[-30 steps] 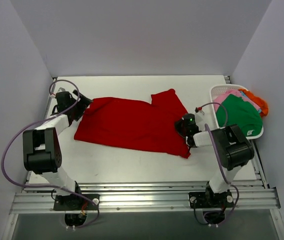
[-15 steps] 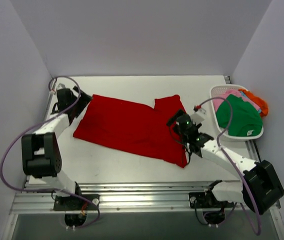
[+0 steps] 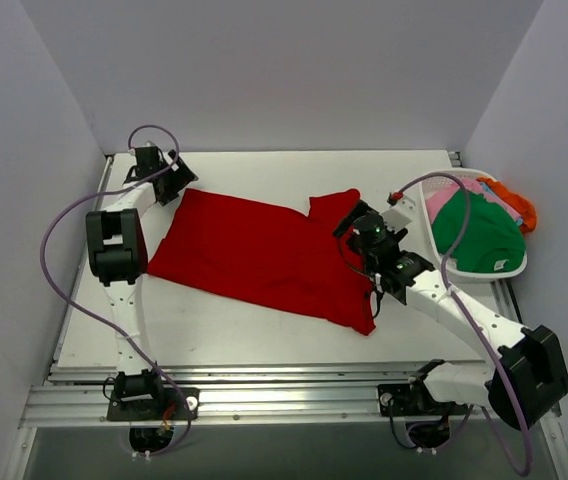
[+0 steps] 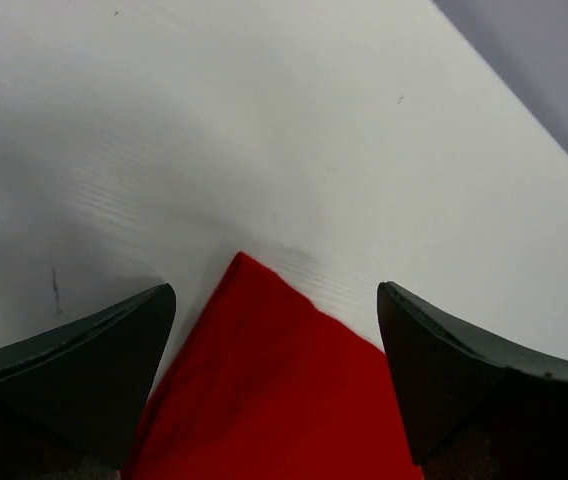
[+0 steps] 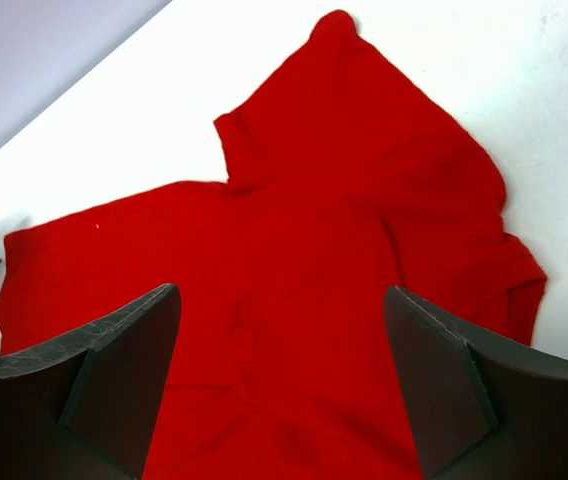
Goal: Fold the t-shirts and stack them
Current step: Fold the tshirt
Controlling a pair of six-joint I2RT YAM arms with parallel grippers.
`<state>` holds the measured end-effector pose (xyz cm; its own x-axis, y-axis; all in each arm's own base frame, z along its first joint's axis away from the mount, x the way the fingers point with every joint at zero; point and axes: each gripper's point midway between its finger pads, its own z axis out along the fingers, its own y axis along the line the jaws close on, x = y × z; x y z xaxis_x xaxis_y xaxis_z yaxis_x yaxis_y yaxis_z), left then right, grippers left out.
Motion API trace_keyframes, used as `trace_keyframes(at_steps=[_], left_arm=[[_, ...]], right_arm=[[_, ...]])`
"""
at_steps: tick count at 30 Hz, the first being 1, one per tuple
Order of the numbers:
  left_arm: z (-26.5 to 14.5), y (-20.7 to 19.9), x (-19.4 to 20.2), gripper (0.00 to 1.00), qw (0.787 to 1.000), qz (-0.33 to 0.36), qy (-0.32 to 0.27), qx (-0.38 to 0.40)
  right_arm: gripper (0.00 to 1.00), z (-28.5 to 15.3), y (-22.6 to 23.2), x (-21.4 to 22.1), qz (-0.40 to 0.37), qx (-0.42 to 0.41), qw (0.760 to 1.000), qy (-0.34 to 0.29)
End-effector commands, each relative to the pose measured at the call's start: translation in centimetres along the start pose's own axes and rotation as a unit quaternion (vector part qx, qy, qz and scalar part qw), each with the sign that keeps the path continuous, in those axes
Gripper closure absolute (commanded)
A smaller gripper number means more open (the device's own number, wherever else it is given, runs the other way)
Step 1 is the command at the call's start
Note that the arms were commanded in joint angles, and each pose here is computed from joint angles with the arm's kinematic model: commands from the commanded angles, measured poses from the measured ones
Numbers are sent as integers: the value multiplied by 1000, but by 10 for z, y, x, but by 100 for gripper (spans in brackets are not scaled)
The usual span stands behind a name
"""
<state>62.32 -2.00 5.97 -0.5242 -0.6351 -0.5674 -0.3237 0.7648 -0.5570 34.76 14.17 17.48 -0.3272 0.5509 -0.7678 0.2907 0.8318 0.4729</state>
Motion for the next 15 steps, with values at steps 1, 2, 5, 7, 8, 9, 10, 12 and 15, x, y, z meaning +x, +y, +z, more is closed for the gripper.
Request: trace_keyframes(at_steps=[1,2,5,7,8,9,10,12,15], left_arm=[[-1,12,1,1,999,13,31,-33],[1,15,4,1,999,12,34,-39],[1,21,9,1,998,12,35,-53],[1,22,14,0,998,11,41,-55],[0,19,18,0,998,10,44,-53],[0,18,21,0,998,10,47,-51],[-1,16,23,5,997,11,48,-51],[-1,11,31,7,997,17,52,-50],[-1,8,33,10,997,24,51,-53]], right_arm=[[22,-14,-11,-13,-10,9,1000,-21],[22,-18,-12,-18,-7,7,1000,-28],[22,-21,-15,-23,-4,7,999,-37],[22,-20,-18,-25,-5,12,999,-41],[22,-19,-19,-24,-7,15,999,-40],[22,-18,-20,-27,-5,19,999,-43],[22,-16,-22,-27,-6,24,999,-43],[22,-13,-24,-27,-7,27,999,-39],[23,-11,-29,-30,-5,32,999,-41]])
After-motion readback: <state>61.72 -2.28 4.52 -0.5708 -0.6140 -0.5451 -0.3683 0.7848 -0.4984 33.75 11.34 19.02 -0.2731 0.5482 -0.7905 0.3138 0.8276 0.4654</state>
